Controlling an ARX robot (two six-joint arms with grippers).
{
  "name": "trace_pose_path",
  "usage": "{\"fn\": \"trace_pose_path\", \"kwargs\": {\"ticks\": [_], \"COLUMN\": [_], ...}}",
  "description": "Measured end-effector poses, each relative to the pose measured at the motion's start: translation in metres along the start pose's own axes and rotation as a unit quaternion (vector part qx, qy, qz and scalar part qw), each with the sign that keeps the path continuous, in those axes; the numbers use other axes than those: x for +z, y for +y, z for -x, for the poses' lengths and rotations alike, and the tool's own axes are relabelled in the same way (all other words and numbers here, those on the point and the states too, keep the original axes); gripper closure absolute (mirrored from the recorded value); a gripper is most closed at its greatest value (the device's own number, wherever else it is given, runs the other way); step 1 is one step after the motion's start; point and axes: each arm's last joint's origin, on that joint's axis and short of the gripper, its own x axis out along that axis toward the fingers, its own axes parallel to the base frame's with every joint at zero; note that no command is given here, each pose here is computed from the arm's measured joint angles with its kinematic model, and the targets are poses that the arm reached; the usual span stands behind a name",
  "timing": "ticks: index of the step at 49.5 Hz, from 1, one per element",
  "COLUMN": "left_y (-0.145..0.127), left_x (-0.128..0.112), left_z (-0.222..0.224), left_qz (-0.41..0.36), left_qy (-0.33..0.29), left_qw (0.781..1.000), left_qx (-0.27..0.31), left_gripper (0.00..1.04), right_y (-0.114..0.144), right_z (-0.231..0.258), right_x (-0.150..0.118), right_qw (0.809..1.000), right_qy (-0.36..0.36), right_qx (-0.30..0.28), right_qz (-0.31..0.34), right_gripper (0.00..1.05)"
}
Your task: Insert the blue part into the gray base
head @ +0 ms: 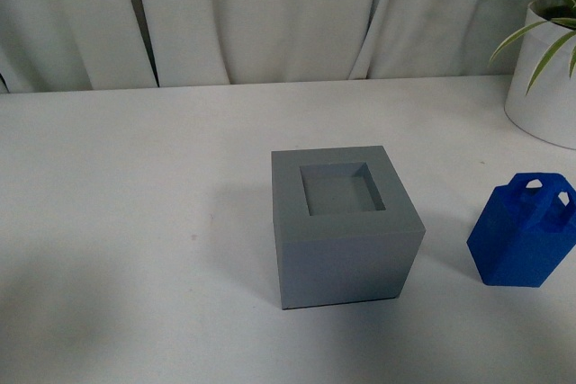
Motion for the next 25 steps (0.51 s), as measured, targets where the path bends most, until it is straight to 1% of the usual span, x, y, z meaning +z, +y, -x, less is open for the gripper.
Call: {"fn": "trace_pose_path", "kwargs": {"ticks": [25], "left_y": [0.0000], "left_x": [0.0000], "left_z": [0.0000], "left_qz": [0.000], "left_qy": [0.000], "left_qw": [1.000], "left_qx": [0.000], "left_gripper": [0.06], "right_y": [0.0000], "right_z": [0.0000], "right_x": [0.0000], "right_qw": [1.000], "right_qy": [0.000], "right_qx": [0.000], "right_qz": [0.000], "right_gripper": [0.07]}}
